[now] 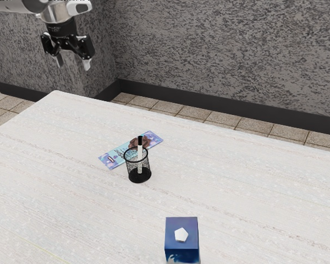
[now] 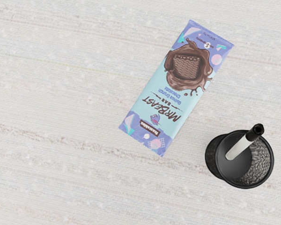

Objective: Take the marker out of the pen holder and place it to the left of the pen holder.

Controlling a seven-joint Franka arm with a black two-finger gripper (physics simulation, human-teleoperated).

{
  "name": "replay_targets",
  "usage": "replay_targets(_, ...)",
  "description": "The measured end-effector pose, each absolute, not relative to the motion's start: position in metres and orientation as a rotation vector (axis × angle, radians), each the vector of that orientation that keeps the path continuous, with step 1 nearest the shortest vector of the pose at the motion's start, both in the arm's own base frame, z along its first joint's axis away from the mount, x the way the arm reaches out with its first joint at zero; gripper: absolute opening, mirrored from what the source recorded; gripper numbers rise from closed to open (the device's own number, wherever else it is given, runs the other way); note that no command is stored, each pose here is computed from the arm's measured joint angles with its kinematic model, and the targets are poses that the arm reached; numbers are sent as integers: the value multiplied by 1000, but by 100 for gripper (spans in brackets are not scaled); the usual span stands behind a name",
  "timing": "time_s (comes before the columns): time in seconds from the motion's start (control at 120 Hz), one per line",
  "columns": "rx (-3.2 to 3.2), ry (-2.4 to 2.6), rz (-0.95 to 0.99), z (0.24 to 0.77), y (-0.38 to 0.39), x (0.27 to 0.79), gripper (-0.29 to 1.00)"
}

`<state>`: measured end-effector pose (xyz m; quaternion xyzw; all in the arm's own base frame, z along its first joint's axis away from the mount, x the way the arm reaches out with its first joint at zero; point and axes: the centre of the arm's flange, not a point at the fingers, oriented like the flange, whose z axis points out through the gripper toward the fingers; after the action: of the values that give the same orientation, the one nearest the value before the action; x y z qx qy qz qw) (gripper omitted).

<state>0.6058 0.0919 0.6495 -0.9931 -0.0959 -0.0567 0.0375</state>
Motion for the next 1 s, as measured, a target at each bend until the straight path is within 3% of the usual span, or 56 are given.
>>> replay_targets(0.242,-3099,-333,-168,641,97,616,68)
replay_targets(0.417,-3071,-229,-96,480,53,708,68)
replay_targets(0.525,-3080,-130,-207,426,14,747,68)
replay_targets(0.775,-3117,-124,-355,430,-3,759,68)
replay_targets(0.875,-3143,-160,-306,443,7,734,68)
replay_targets(1.0,-3159,-174,-220,412,10,709,68)
